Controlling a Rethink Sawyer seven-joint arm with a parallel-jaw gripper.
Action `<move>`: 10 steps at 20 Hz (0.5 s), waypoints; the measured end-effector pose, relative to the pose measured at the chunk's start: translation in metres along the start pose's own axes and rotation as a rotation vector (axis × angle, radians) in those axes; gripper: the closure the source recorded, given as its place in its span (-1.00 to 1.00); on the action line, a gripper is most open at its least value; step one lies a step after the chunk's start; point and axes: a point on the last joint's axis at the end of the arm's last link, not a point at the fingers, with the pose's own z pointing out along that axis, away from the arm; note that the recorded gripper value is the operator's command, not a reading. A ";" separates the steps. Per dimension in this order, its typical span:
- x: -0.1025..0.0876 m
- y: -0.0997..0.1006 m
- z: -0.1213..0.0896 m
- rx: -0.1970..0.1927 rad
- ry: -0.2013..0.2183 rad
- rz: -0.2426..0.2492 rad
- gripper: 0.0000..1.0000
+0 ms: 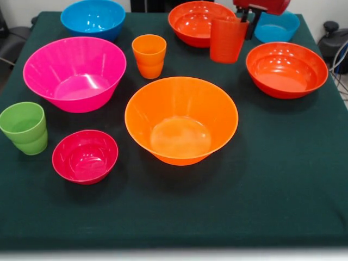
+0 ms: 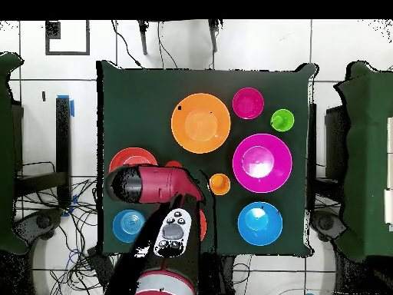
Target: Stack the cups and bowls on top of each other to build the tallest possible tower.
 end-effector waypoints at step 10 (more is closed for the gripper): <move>-0.066 -0.007 -0.032 -0.018 -0.030 0.036 1.00</move>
